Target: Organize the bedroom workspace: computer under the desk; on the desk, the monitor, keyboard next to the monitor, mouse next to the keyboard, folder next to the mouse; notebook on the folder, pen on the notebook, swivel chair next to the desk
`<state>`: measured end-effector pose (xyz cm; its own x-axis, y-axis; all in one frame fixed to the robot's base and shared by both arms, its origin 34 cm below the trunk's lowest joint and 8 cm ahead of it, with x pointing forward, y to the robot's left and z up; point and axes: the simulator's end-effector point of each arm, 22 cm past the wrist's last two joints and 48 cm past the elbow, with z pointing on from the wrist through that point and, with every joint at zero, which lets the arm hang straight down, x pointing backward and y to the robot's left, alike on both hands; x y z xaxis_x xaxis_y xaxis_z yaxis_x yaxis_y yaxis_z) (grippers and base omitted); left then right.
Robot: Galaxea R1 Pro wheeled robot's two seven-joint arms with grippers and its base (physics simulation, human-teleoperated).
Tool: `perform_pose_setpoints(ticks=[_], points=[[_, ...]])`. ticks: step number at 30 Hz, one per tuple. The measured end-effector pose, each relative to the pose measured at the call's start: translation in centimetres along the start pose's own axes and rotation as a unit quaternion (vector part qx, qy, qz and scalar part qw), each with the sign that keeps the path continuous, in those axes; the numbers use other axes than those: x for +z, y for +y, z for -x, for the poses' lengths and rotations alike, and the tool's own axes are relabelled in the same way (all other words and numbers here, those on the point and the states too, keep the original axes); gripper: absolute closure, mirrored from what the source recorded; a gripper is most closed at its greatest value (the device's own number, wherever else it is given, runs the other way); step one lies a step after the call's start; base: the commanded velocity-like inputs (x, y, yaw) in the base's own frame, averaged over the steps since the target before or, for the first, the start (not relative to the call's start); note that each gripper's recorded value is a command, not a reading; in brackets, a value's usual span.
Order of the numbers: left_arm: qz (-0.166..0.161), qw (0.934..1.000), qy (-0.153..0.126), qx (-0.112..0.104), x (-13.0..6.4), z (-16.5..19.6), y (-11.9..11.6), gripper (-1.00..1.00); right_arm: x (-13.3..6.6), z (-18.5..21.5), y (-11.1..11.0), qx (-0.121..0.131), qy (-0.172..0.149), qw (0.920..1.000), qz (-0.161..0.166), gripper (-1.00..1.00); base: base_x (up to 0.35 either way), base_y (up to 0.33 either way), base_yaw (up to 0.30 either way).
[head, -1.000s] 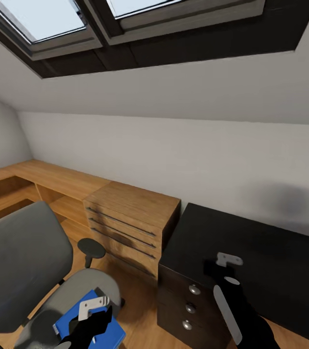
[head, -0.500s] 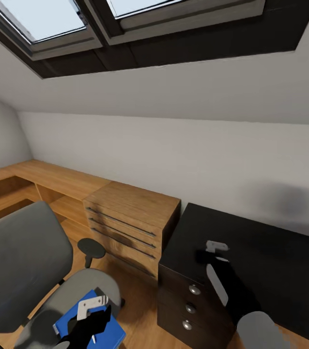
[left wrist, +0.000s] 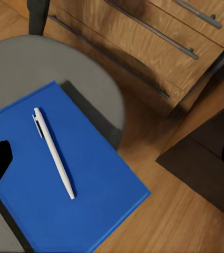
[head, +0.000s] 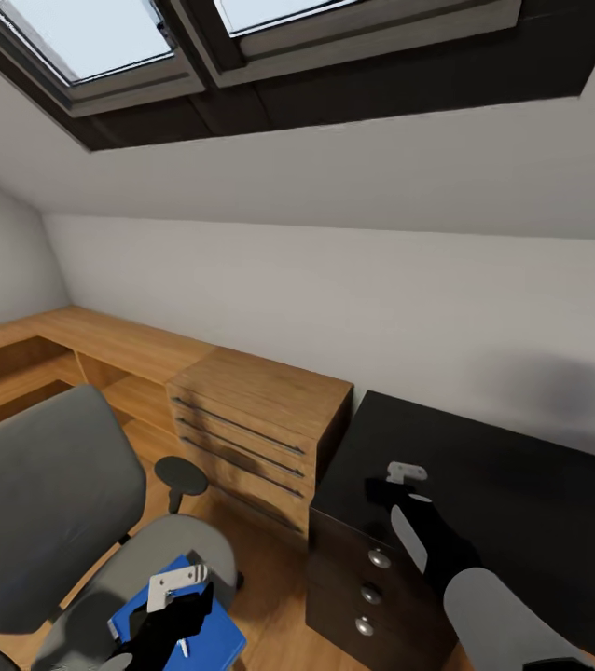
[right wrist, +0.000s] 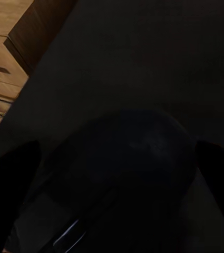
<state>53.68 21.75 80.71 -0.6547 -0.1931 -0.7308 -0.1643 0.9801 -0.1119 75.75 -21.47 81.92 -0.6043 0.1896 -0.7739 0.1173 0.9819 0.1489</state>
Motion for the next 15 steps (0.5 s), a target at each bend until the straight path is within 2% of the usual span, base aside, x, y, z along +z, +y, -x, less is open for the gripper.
perform_pose_setpoints(ticks=[6, 15], points=[[0.008, 0.9999, -0.006, -0.008, -0.1, 0.6, 1.0, -1.00, 0.0, -0.1, 0.2, 0.000, 0.000, 1.0000, 0.002, 1.00, 0.000, 0.000, 0.262], [0.010, 0.9999, -0.006, -0.010, -0.1, 0.6, 1.2, -1.00, 0.1, -0.5, 0.1, 0.000, 0.003, 1.0000, 0.003, 1.00, 0.000, 0.000, 0.274]])
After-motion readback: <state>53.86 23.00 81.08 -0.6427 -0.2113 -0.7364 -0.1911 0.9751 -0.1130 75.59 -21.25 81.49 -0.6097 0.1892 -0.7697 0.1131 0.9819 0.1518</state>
